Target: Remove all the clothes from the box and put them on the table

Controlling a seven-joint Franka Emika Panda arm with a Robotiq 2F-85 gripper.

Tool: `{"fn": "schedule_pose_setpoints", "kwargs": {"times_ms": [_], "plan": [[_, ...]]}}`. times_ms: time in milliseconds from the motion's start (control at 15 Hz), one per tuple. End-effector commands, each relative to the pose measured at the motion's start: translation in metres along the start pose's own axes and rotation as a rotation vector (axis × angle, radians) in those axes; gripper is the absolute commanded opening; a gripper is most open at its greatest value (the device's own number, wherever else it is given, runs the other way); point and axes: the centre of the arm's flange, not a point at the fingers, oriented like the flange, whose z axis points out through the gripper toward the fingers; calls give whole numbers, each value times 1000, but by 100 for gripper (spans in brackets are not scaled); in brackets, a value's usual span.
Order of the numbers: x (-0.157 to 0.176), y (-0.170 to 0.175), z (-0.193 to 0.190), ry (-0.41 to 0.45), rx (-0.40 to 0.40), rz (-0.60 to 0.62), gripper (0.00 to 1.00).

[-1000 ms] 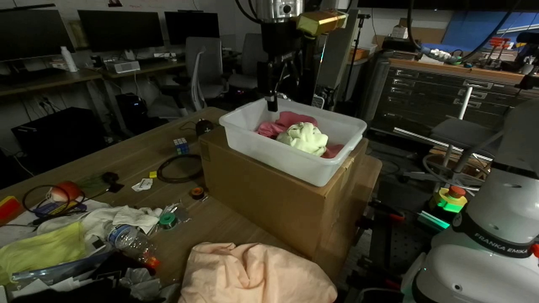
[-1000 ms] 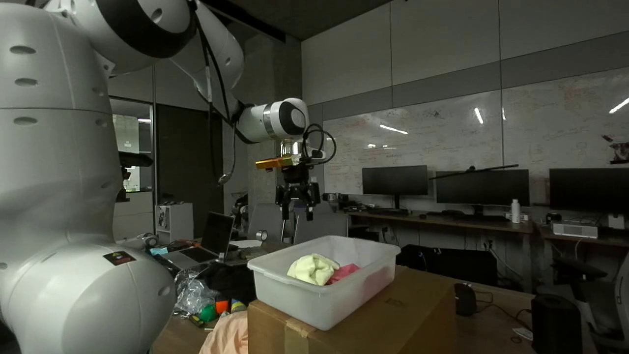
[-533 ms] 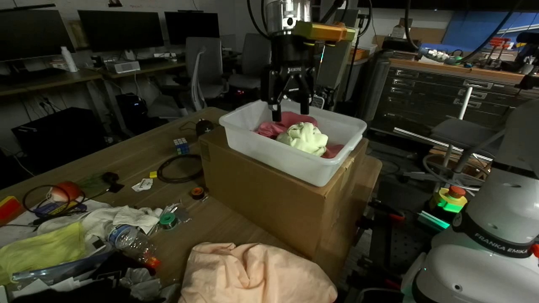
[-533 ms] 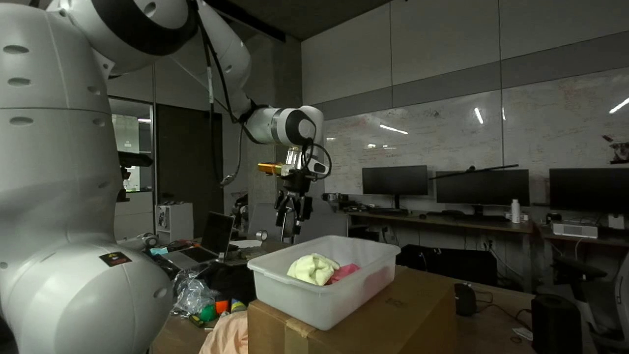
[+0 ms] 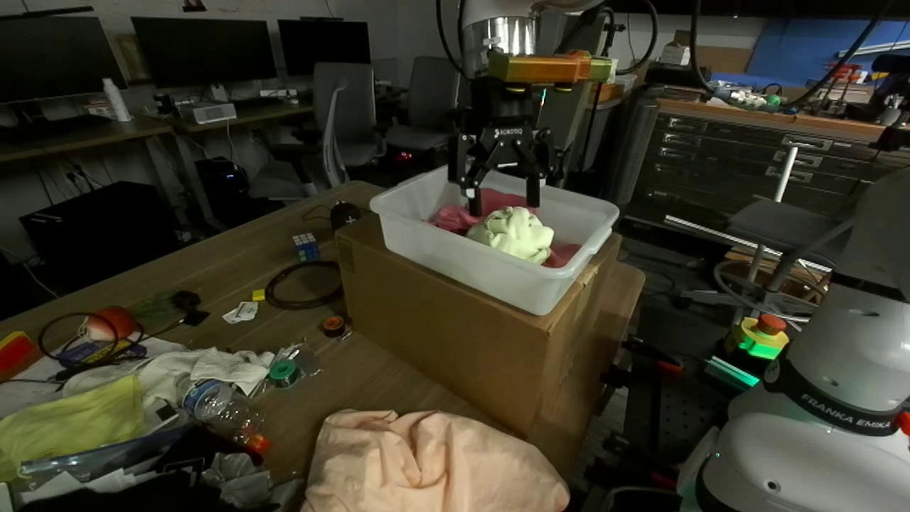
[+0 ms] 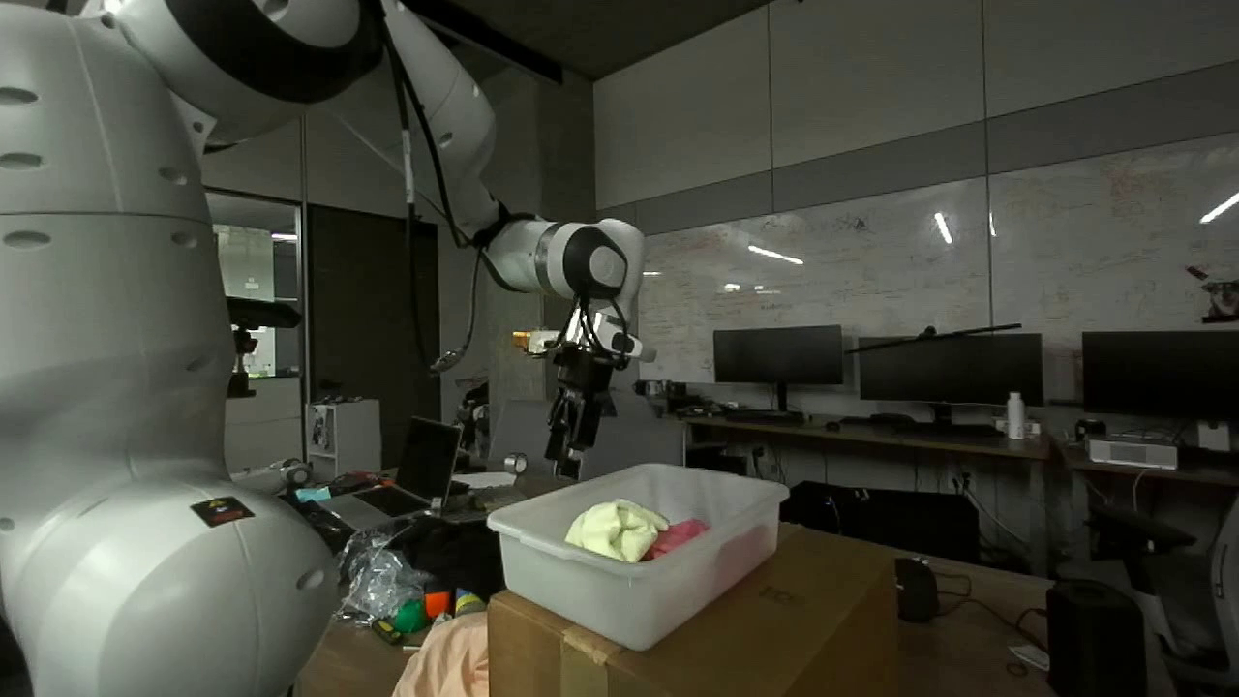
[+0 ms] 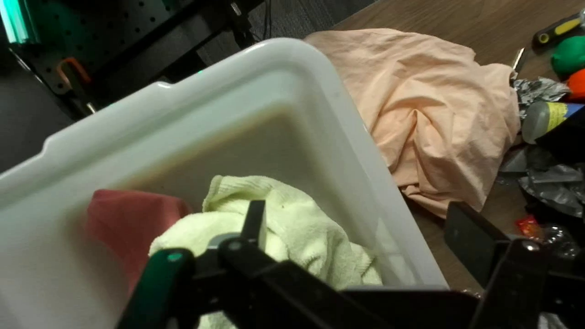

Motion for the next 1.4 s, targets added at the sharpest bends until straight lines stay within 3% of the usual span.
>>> {"fn": "schedule_pose_setpoints", "kwargs": {"times_ms": [0, 667, 1000, 1333], "plan": [[-9, 12, 2, 15, 1, 127, 100], [-2, 27, 26, 146, 36, 438, 100], [4, 35, 35, 234, -15, 501, 100], [3, 35, 38, 254, -51, 533, 100]]}}
